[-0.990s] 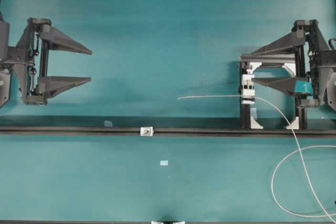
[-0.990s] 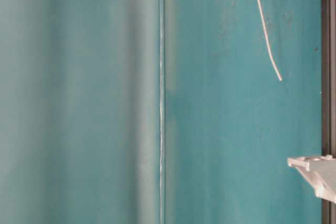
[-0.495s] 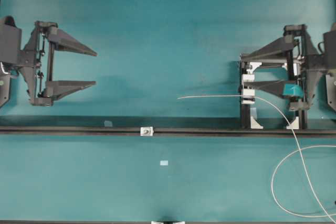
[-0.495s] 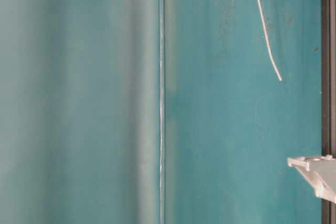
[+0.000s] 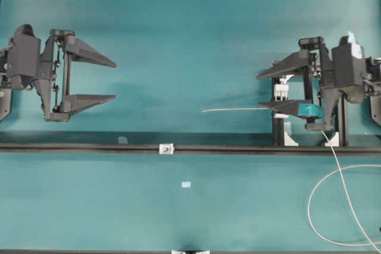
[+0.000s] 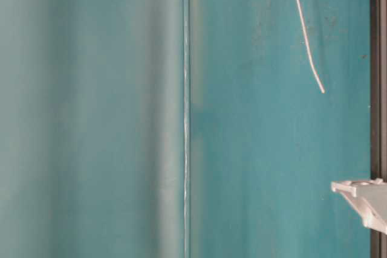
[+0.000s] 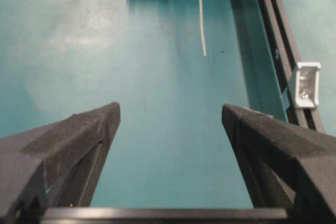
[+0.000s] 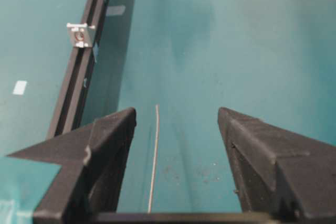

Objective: Insert the wire into the hole on the left side and pull it with the left arm.
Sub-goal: 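Lower the right gripper and close it on the white wire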

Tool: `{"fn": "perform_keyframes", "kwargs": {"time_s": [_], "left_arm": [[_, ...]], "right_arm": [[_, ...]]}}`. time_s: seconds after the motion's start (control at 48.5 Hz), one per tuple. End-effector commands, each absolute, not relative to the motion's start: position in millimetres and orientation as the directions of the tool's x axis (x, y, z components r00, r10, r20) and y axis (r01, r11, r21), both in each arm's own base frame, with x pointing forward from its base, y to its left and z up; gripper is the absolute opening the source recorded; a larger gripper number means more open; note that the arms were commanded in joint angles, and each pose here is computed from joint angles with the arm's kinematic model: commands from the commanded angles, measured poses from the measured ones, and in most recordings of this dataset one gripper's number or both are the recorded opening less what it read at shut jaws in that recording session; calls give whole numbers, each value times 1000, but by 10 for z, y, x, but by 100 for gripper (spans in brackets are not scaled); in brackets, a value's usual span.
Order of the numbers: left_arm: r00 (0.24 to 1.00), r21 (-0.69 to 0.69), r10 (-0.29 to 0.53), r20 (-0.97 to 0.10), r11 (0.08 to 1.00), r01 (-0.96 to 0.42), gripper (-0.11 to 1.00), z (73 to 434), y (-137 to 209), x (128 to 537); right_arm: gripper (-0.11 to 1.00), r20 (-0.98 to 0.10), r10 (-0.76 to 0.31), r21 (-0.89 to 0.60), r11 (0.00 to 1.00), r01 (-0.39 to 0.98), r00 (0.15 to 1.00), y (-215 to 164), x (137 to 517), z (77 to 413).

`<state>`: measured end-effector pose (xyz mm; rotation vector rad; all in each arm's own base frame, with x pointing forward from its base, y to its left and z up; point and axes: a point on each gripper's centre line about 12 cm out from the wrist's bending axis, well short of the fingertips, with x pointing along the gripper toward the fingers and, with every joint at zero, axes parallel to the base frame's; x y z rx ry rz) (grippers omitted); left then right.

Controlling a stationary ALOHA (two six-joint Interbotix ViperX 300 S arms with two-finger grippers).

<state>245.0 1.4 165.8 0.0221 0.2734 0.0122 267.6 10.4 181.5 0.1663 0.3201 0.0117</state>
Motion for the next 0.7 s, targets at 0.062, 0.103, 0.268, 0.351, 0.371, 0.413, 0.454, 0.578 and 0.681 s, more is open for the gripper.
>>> {"fn": "perform_keyframes", "kwargs": {"time_s": [0.062,0.103,0.268,0.351,0.371,0.413,0.454,0.578,0.681], "left_arm": [[969,24,15,-246,1000,-9,63,1718,11,2502],[969,24,15,-248,1000,-9,63,1713,11,2498],[969,24,15,-248,1000,-9,63,1713,11,2498],[969,24,15,-248,1000,-9,63,1713,11,2498],[969,24,15,-248,1000,-9,63,1713,11,2498],[969,24,15,-246,1000,-9,63,1718,11,2502],[969,24,15,-246,1000,-9,63,1718,11,2502],[969,24,15,-246,1000,-9,63,1719,11,2507],[970,24,15,-243,1000,-9,63,1728,11,2514]], "right_arm": [[72,-306,40,187,982,19,951,117,2795,1848],[72,-314,41,197,980,23,949,118,2813,1829],[72,-356,47,216,976,34,933,141,2862,1706],[72,-370,51,216,976,33,928,156,2886,1664],[72,-374,51,215,976,33,926,157,2888,1650],[72,-380,54,215,976,31,923,167,2908,1634],[72,-386,55,214,976,31,921,173,2929,1617],[72,-408,55,213,976,36,911,181,3011,1545],[72,-429,55,210,977,40,902,186,3087,1473]]}}
